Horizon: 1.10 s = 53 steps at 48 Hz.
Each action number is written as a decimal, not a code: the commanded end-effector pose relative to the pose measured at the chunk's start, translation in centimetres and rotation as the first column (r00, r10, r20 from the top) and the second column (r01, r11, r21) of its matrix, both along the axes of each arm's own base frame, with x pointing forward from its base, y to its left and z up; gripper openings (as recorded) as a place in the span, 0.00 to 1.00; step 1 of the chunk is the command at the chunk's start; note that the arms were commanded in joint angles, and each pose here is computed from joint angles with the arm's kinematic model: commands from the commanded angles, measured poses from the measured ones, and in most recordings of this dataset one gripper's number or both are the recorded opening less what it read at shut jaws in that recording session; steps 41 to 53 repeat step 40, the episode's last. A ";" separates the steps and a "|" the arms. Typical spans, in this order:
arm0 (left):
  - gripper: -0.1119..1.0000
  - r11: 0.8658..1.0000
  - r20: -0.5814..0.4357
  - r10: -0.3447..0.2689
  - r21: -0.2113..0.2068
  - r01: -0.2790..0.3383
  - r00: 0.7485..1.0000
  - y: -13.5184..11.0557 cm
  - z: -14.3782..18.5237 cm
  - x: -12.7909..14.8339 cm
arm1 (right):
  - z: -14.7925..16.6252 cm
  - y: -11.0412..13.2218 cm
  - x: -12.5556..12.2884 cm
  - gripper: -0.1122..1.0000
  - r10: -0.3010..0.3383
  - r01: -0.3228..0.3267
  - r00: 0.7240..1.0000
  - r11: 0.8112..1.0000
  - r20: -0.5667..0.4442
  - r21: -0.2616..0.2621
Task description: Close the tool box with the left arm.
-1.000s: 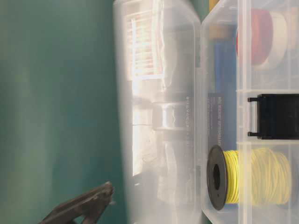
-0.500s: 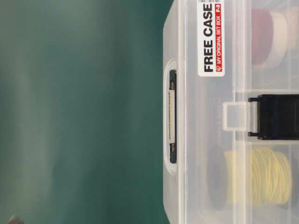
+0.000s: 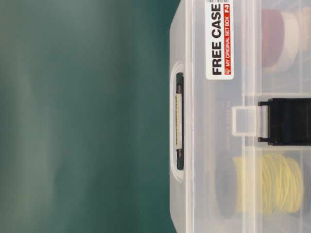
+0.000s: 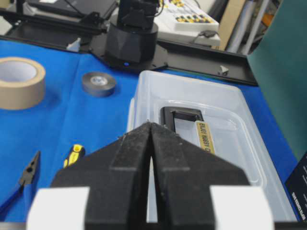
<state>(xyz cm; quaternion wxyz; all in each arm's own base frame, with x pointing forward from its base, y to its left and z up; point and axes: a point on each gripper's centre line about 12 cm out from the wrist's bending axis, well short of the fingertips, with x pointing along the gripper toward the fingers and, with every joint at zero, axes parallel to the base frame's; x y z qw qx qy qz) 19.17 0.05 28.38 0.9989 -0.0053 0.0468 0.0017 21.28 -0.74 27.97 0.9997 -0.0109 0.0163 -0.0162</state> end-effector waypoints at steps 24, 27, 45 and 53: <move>0.92 0.996 -0.022 -0.092 0.000 0.092 0.996 -1.6 -5.6 -1.7 | 0.4 0.0 0.1 0.10 -0.002 0.002 1.000 1.000 0.005 -0.002; 0.92 0.996 -0.018 -0.088 -0.002 0.088 0.996 -1.6 -5.9 -1.9 | 0.4 0.0 0.1 0.10 -0.001 0.001 1.000 1.000 0.004 -0.003; 0.92 0.999 -0.023 -0.051 -0.019 0.051 0.998 -1.0 -6.6 -2.0 | 0.1 0.0 0.1 0.10 -0.002 0.002 1.000 1.000 -0.014 -0.001; 0.92 0.999 -0.023 -0.051 -0.019 0.051 0.998 -1.0 -6.6 -2.0 | 0.1 0.0 0.1 0.10 -0.002 0.002 1.000 1.000 -0.014 -0.001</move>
